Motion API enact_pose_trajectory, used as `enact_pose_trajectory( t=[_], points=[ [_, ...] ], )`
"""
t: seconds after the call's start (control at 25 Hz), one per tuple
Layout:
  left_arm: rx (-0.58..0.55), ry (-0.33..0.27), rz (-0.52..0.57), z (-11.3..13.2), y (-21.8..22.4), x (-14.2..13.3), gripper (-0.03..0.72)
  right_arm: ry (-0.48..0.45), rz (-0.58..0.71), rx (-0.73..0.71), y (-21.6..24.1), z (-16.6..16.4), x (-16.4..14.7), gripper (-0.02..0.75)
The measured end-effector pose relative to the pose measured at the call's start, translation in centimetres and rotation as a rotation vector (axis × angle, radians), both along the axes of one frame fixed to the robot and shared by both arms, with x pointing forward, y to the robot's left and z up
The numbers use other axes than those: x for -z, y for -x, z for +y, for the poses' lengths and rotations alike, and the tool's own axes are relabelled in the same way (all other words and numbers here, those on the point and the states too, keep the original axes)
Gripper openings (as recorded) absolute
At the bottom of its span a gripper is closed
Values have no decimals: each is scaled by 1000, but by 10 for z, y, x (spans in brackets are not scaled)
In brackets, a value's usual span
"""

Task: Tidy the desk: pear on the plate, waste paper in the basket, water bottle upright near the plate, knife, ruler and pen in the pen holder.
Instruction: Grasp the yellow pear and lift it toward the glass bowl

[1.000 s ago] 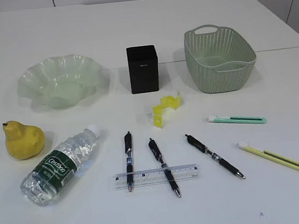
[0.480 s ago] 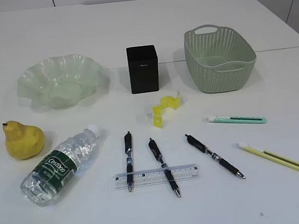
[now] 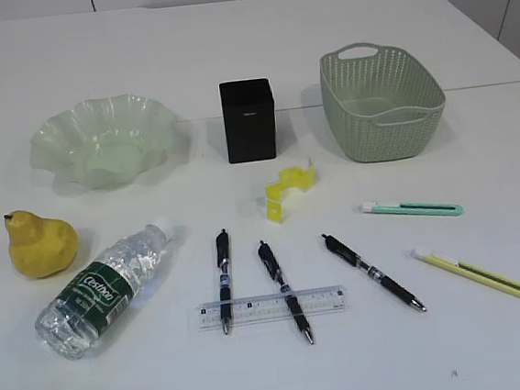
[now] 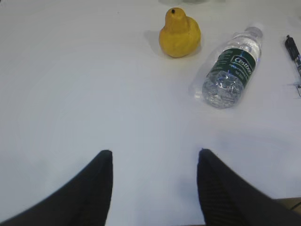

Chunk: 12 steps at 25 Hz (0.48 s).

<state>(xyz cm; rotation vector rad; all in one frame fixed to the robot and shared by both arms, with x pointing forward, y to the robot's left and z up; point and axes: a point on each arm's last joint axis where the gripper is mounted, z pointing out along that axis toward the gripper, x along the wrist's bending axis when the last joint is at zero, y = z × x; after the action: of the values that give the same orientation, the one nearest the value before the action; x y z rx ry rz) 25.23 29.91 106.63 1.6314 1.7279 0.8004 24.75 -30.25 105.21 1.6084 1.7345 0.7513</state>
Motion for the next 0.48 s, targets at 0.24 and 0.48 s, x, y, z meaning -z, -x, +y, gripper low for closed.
enact_pose_trajectory(
  t=[0.24,0.48],
  points=[
    [0,0,-8,0,-2,-5,402,4,31,1,-9,0,-2,576],
    [-1,1,45,1,-12,-4,402,9,94,1,-21,0,-2,575]
  ],
)
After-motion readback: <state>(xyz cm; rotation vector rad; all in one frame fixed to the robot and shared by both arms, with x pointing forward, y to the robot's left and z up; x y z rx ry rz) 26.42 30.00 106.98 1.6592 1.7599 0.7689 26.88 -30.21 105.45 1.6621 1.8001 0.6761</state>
